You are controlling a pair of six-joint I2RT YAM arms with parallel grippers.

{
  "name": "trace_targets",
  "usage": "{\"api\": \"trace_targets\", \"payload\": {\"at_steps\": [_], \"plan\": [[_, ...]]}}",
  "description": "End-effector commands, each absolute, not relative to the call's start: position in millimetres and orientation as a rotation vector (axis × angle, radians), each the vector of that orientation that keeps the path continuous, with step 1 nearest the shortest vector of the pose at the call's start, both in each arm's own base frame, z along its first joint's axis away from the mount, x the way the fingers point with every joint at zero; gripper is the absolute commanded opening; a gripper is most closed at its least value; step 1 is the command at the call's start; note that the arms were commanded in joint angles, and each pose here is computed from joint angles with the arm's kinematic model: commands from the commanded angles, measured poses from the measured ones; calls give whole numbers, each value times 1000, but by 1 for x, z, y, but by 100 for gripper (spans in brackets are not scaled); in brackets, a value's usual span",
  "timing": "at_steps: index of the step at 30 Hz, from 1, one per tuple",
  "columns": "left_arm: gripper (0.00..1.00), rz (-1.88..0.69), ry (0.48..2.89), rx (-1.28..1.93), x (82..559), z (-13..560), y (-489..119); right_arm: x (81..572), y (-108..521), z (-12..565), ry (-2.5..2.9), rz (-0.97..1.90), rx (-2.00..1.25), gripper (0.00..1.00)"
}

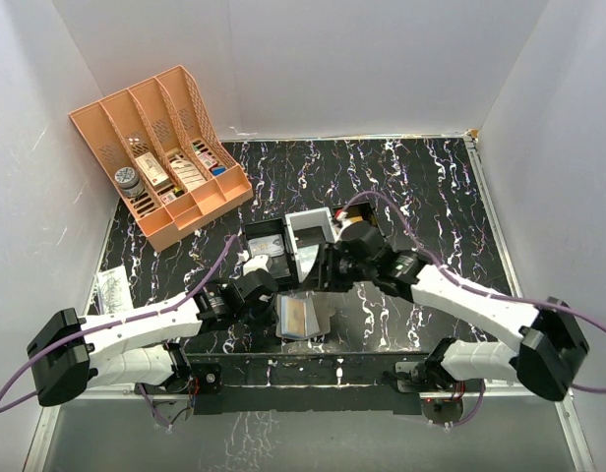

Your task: Take the credit cards out of the card holder

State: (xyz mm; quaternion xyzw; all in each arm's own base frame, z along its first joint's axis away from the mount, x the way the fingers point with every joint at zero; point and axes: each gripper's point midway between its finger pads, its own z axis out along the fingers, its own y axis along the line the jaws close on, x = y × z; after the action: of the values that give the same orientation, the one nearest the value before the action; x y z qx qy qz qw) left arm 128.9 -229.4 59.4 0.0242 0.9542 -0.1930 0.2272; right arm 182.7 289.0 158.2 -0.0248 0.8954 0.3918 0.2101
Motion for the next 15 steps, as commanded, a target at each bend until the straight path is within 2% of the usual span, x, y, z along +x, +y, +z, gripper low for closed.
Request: {"api": "trace_targets", "payload": {"at_steps": [1,6,15], "plan": [[0,-575,2605,81,132,71,-239,168,330,165,2488,1186,-164,35],[0,-553,2615,87,130,70,-235,159,341,137,2571,1147,-193,33],[0,-523,2642,106,125,62,-229,158,319,73,2739,918,-70,31]]}}
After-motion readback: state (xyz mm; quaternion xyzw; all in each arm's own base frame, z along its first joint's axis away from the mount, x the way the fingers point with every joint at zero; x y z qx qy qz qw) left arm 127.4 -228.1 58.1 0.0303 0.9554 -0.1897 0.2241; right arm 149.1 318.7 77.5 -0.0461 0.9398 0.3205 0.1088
